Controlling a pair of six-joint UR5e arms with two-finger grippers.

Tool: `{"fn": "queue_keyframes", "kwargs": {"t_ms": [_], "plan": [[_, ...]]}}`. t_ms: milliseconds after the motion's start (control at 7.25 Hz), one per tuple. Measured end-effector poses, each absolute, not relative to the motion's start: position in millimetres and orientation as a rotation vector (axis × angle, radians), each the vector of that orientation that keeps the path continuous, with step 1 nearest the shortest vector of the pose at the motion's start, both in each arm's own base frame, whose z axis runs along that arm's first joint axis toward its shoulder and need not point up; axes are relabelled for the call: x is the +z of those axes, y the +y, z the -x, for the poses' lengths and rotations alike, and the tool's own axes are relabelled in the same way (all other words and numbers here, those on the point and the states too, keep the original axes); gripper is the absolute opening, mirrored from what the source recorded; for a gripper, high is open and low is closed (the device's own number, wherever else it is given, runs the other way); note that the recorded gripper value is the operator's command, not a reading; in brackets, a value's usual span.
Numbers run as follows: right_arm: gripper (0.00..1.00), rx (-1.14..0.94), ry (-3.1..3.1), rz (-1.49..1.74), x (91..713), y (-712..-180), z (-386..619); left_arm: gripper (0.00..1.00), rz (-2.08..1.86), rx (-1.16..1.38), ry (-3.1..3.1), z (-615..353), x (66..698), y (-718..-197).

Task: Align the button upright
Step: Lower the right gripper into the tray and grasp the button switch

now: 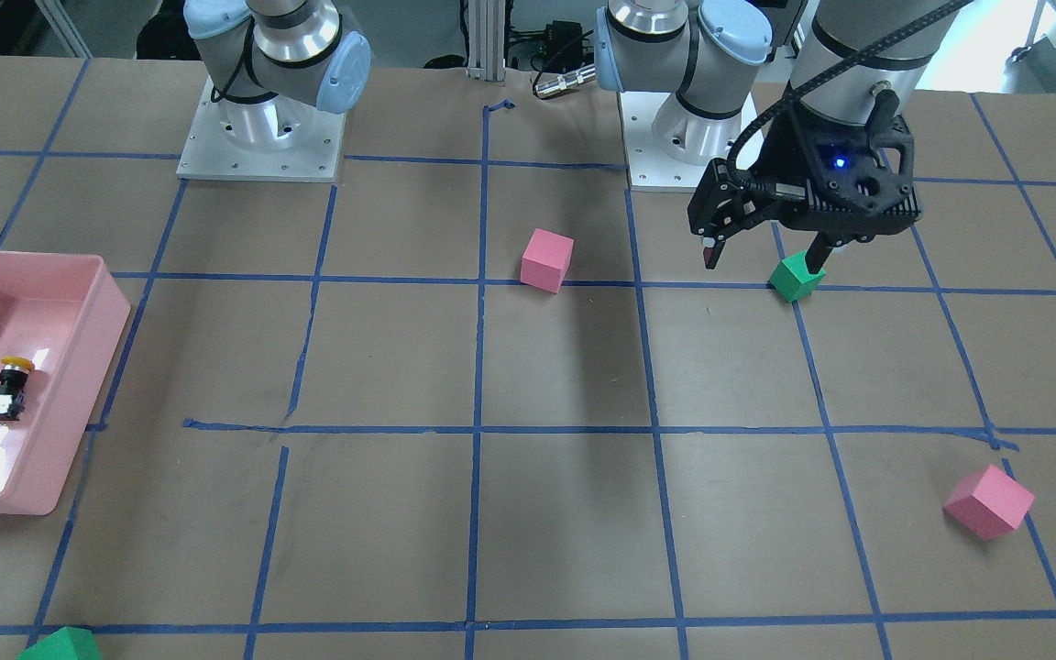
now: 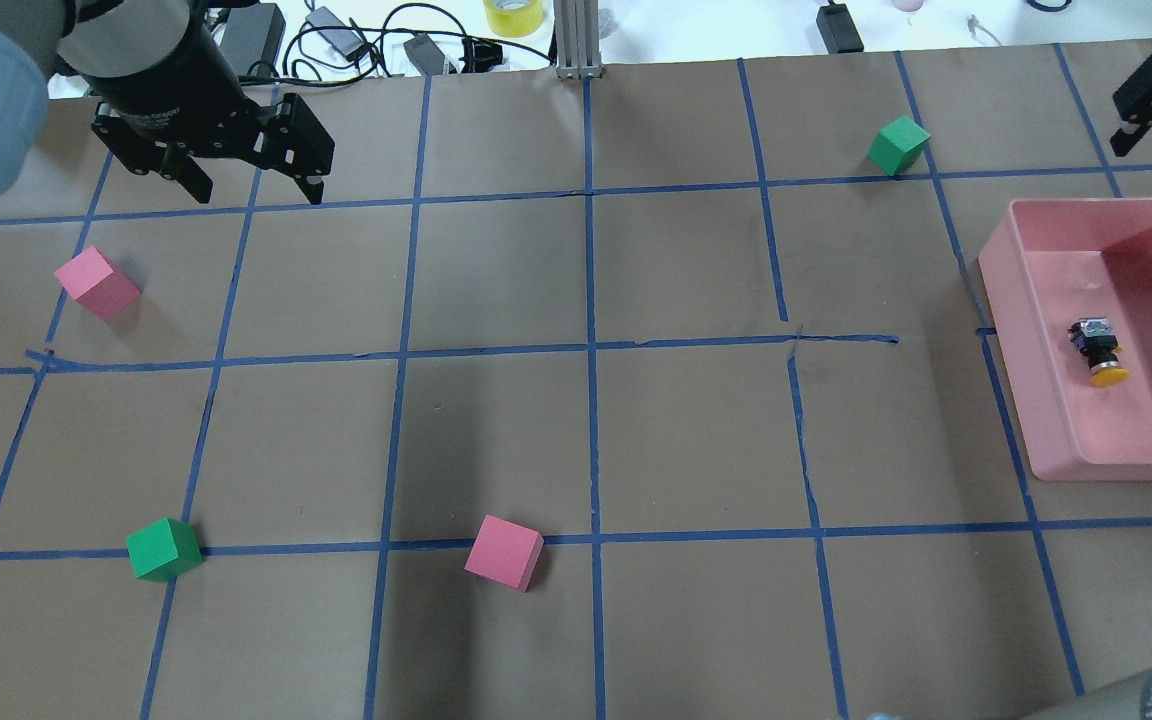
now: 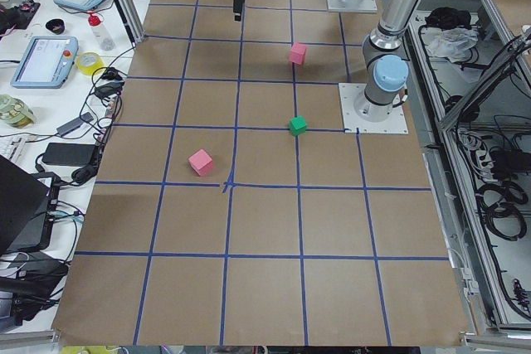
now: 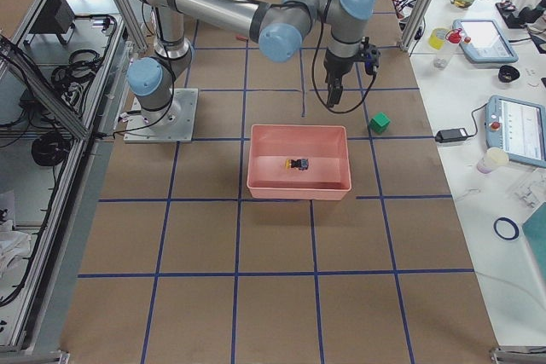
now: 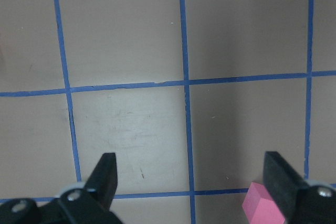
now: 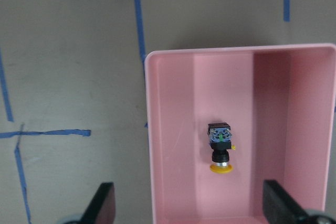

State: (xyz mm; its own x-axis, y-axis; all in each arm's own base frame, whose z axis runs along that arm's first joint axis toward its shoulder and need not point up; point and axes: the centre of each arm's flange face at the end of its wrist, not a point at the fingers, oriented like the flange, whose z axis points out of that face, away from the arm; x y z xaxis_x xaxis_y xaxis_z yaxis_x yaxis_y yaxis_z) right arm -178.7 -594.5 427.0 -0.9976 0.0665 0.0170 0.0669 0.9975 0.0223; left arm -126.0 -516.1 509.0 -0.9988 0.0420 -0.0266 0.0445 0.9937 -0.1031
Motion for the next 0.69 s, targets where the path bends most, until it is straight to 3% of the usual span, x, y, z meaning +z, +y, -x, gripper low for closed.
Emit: {"fn": "queue_keyframes", "kwargs": {"t_ms": [414, 690], "plan": [[0.99, 0.043, -3.070, 0.061, 316, -564, 209, 1.00, -0.071, -0.172, 3.108, 126, 508, -517], [0.99, 0.009, -3.096, 0.096, 276, -539, 214, 1.00, -0.071, -0.172, 3.107, 126, 508, -517]]}}
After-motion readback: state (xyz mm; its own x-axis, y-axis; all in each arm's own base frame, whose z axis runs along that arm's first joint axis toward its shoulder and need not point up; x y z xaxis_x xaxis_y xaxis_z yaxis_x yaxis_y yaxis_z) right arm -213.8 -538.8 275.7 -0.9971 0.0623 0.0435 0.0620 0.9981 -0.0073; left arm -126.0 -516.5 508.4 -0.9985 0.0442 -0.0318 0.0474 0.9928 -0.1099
